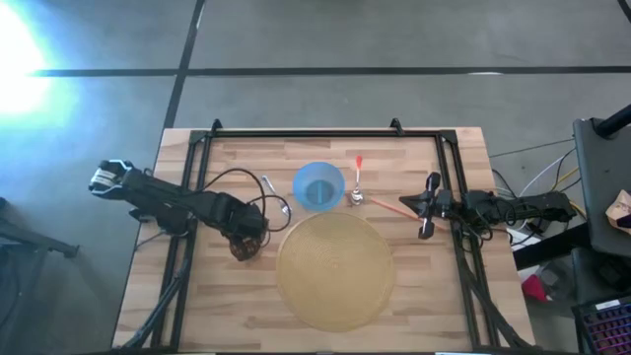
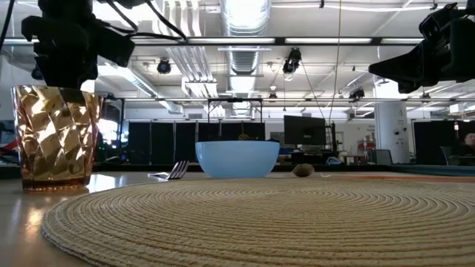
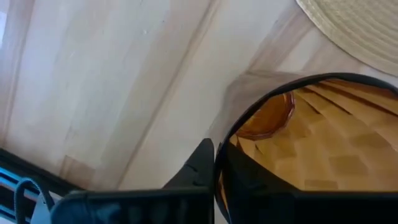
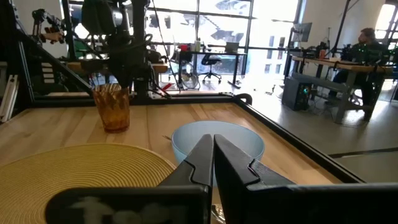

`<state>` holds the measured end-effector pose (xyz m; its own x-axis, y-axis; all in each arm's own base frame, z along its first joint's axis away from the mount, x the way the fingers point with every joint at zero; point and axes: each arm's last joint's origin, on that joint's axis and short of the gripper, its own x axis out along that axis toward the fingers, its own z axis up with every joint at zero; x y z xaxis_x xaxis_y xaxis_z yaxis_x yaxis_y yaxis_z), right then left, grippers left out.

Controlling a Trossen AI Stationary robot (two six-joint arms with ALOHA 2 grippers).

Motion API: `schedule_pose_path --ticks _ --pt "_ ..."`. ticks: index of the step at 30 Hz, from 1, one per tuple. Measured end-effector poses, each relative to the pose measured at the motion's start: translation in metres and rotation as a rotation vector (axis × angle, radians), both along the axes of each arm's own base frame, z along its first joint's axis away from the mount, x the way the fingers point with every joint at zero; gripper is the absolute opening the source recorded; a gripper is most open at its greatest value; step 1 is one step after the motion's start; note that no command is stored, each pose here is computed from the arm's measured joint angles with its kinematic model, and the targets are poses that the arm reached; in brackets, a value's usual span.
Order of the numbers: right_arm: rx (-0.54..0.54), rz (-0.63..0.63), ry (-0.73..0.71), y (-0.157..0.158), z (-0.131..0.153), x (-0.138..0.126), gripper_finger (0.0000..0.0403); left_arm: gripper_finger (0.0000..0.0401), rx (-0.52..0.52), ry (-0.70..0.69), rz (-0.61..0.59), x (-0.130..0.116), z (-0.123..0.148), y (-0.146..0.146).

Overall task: Pick & Place Utensil
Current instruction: Put the orange cup on the brown mat

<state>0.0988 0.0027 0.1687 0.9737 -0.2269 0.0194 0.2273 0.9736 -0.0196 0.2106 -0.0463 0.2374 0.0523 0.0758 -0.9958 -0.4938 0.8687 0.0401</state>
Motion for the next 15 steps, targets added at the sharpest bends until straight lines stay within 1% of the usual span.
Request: schedule_pose_path --ticks 6,11,15 --pt "0.0 0.0 0.0 0.0 0.0 0.0 0.0008 0.0005 -0.01 -0.043 0.004 0.0 0.011 0.001" --pt "0.0 0.0 0.0 0.0 0.0 0.0 0.0008 0.0006 -0.025 -0.109 0.007 0.006 0.026 0.0" --pt "0.0 0.0 0.0 0.0 0.0 0.0 0.0008 0.0003 -0.041 -0.187 -0.006 0.013 0.041 -0.002"
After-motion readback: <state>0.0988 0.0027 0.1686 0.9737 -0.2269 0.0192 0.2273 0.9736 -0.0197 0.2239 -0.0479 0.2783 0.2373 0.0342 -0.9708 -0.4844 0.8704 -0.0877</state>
